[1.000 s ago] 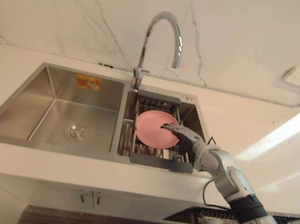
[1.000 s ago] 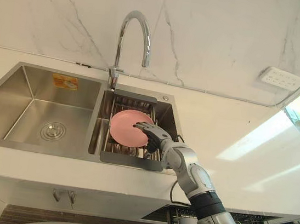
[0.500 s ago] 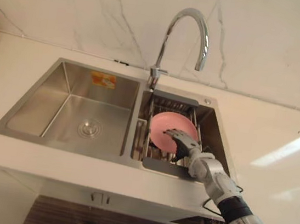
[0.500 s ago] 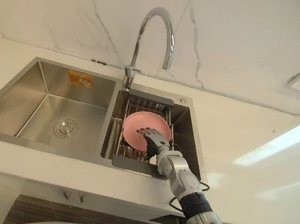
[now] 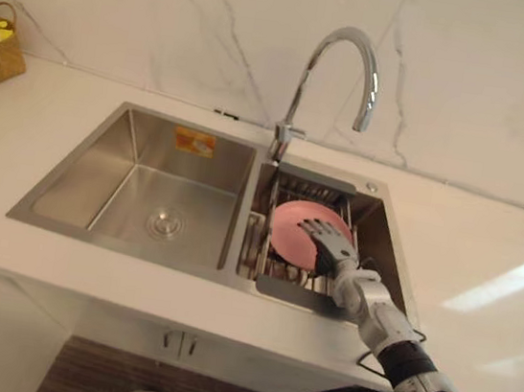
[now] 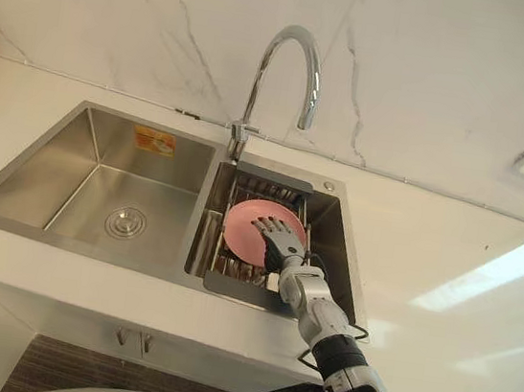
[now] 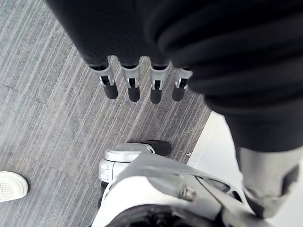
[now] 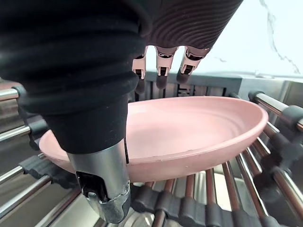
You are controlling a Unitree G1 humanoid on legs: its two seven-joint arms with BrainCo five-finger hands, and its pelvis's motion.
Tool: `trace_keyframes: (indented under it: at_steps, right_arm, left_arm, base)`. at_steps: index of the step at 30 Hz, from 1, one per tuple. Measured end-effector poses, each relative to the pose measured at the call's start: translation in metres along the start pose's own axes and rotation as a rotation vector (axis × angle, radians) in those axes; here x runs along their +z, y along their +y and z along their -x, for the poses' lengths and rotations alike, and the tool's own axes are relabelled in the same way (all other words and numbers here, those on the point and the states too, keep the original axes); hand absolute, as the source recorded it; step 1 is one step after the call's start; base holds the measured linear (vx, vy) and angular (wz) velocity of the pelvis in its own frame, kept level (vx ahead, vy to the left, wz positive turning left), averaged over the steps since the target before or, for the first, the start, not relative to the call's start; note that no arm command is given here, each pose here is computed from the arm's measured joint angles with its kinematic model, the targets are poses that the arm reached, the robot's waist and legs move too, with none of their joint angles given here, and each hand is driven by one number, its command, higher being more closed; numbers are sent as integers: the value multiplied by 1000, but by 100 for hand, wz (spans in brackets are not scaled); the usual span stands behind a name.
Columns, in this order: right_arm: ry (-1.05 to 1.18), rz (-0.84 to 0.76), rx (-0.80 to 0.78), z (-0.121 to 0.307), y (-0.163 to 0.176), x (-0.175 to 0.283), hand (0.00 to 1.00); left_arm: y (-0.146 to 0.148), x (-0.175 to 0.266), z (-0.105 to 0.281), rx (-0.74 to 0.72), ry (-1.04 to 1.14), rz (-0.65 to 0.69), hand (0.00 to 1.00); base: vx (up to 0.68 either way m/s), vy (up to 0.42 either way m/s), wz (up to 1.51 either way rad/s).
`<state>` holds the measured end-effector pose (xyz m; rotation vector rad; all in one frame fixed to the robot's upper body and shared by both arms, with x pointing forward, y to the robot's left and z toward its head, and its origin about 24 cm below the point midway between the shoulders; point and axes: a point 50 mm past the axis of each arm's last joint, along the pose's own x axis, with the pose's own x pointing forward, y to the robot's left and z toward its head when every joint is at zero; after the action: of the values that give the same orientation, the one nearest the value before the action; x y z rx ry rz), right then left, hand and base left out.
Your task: Walk over to the sink, pick up the cup, carry it to the dishwasher, place the cup inside the dishwasher, then close the dishwasher door
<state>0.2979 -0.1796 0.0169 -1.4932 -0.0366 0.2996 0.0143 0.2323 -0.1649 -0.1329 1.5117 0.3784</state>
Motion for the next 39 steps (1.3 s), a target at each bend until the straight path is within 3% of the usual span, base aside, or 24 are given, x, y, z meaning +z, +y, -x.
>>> trace_keyframes:
  at_steps: [15,16,39]
  right_arm:
    - [-46,-32,-173,4,-6,0,0]
    - [-41,-31,-177,4,-6,0,100]
    - [39,12,-203,4,-2,-11,100]
  left_arm:
    - [-10,2,0,-12,-22,-34,0]
    - [-10,2,0,-12,-23,-33,0]
    - [-9,0,0,-5,-25,-52,0]
  base:
    - [42,-8,3]
    - [-21,-30,2]
    - [-6,-9,3]
